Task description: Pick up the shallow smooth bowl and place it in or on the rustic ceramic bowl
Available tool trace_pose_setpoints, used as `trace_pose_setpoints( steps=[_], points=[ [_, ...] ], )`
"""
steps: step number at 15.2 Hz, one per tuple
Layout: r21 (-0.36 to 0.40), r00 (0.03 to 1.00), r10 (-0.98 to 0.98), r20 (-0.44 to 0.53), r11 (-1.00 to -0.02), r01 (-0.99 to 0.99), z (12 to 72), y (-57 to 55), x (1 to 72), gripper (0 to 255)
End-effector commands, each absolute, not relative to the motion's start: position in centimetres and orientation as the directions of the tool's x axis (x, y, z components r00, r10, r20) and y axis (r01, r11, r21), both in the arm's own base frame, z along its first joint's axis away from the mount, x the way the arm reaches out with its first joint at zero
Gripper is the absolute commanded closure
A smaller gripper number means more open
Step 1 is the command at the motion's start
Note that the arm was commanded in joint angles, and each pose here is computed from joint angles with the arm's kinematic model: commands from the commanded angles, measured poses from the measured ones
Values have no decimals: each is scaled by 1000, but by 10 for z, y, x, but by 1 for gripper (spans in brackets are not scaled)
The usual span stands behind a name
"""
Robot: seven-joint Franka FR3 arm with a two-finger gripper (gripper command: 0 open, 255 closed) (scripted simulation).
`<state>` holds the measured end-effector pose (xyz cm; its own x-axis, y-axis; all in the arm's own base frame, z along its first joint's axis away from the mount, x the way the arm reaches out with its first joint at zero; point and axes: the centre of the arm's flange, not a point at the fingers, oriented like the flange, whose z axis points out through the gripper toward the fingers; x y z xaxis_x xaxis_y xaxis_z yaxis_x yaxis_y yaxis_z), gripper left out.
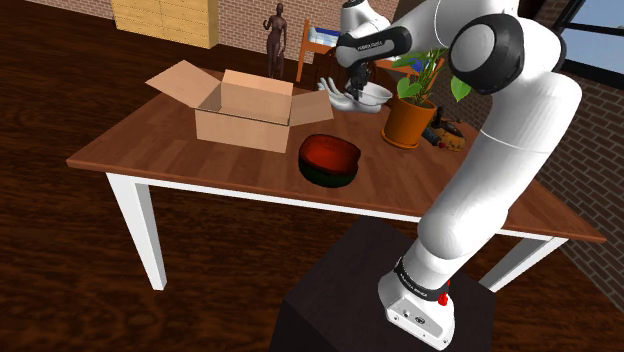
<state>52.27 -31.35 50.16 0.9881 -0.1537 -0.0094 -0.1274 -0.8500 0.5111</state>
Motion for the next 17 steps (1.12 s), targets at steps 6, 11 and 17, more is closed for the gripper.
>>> trace_pose_setpoints(
  steps=[6, 11, 17],
  points=[
    [511, 988, -154, -9, -850, -127, 521, -275, 513, 255],
    [511, 988, -154, -9, -850, -127, 522, -211, 498, 255],
    [511, 988, -154, -9, -850, -127, 524, -134, 479, 255]
  ],
)
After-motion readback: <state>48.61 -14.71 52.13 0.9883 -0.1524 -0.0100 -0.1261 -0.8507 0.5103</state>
